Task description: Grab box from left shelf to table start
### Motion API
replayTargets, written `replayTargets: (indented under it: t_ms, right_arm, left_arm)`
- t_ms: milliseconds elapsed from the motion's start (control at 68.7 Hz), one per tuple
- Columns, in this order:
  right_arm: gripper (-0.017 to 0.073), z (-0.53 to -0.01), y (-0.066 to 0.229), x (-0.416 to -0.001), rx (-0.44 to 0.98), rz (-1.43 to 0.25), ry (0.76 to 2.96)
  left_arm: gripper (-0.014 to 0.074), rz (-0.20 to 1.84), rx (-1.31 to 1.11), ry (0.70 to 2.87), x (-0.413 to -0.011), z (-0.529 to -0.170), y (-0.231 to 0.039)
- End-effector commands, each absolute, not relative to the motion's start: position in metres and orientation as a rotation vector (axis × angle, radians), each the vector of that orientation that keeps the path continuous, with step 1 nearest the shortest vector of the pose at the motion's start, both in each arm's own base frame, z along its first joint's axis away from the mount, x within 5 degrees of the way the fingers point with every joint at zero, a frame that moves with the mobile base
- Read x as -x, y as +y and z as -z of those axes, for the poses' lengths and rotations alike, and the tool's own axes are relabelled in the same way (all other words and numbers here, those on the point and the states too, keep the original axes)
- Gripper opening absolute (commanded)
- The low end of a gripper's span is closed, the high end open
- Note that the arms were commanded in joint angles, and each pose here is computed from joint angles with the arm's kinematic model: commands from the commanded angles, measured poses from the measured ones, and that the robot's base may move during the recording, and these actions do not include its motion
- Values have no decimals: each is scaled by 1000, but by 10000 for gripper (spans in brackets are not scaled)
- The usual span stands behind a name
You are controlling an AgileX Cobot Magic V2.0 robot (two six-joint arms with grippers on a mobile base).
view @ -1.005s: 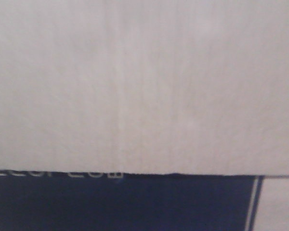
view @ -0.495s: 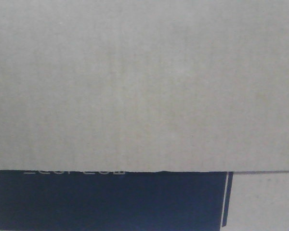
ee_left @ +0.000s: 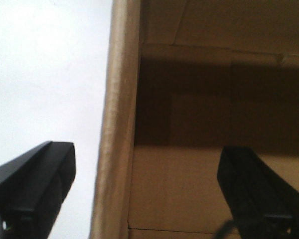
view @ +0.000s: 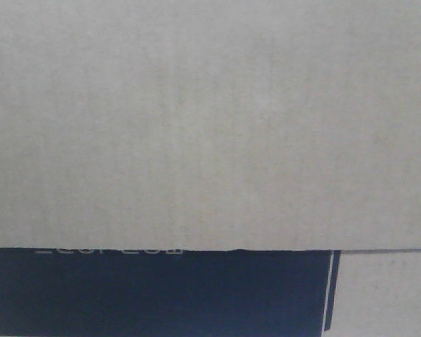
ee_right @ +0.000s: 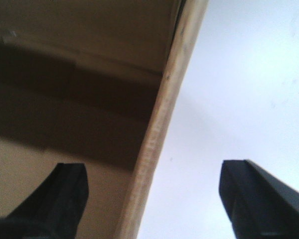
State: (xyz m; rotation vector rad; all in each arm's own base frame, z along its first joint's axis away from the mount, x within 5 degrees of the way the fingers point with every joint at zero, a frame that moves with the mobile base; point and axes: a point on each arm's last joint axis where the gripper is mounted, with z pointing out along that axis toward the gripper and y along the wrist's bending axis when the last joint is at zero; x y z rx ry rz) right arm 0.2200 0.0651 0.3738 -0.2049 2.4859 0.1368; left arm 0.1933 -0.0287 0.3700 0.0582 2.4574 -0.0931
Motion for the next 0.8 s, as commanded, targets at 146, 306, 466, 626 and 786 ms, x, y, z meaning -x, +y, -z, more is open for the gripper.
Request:
replayTargets:
  t_ms: [146,306,466,626,786]
  right_arm:
    - [536,-434,51,-177,183,-178,2191]
    - [269,-444,34,-136,176,-141,2082]
    - [52,-426,18,-96,175,-102,1994]
    - [53,-392,7,-65,184,-79,1868]
    - [53,-352,2,-43,196,-97,1712]
  left_arm:
    - [445,107,-62,2189,-141,-419,-20]
    - [307,78,-100,2058,-97,-428,-12]
    - [80,63,-98,1980,-58,-412,-4]
    - [-92,62,-96,1872,-30,-381,1]
    - [-92,78,-94,1691,-12,-346,3]
